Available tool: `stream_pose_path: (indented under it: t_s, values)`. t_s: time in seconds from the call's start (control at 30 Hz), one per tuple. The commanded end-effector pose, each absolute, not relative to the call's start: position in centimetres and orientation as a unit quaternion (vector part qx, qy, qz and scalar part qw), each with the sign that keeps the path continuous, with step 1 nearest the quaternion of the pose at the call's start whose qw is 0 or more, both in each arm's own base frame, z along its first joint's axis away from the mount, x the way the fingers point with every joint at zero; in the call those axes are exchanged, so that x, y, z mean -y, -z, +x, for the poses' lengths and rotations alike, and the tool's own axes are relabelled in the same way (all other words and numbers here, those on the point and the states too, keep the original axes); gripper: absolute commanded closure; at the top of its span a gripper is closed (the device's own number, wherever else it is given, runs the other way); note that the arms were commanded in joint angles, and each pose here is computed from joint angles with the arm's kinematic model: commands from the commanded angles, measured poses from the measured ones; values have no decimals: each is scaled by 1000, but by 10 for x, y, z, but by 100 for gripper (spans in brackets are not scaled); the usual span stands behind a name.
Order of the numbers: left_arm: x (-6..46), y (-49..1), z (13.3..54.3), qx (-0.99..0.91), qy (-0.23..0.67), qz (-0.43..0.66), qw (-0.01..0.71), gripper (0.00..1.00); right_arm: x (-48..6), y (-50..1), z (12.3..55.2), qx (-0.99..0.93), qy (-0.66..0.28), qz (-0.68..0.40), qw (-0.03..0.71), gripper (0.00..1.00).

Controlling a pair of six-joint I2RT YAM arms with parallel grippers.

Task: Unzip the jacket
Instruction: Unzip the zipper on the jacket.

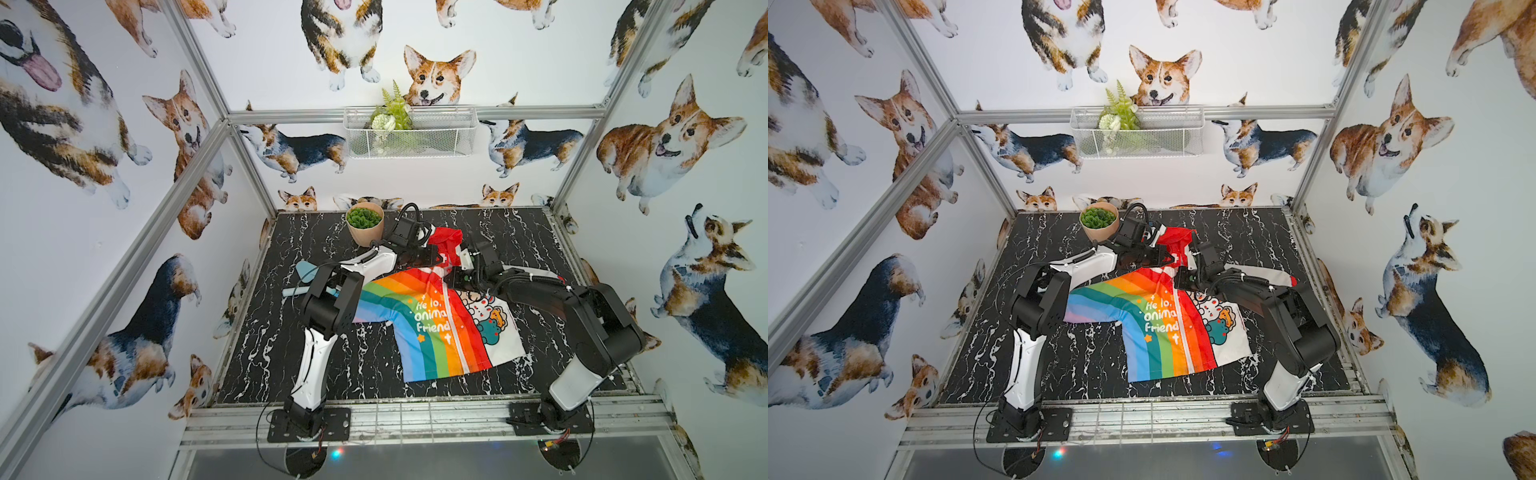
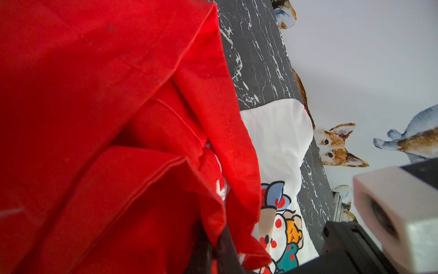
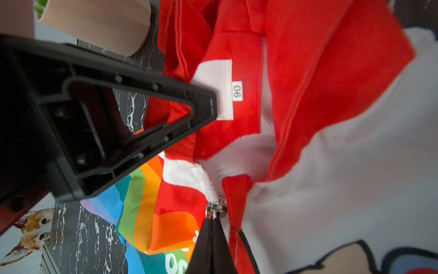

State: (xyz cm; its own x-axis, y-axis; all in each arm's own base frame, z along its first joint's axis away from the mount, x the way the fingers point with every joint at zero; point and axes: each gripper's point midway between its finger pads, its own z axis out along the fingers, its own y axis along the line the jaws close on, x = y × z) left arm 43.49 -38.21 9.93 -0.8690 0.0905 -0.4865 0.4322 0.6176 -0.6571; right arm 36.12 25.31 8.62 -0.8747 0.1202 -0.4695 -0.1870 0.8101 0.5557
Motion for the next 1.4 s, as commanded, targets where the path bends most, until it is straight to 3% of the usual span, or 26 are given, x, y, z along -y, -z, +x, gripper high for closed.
stream_pose_path:
  t_s: [0.0, 0.53, 1.37]
  values:
    - [384, -109, 439, -867, 417, 156, 223, 100, -258, -91, 357, -912, -326, -25, 249, 100]
    - [379, -111, 441, -870, 409, 153, 230, 100, -246, -62, 318, -928, -318, -30, 191, 100]
    - [377, -113, 449, -872, 405, 149, 232, 100, -232, -49, 289, -939, -300, -45, 159, 100]
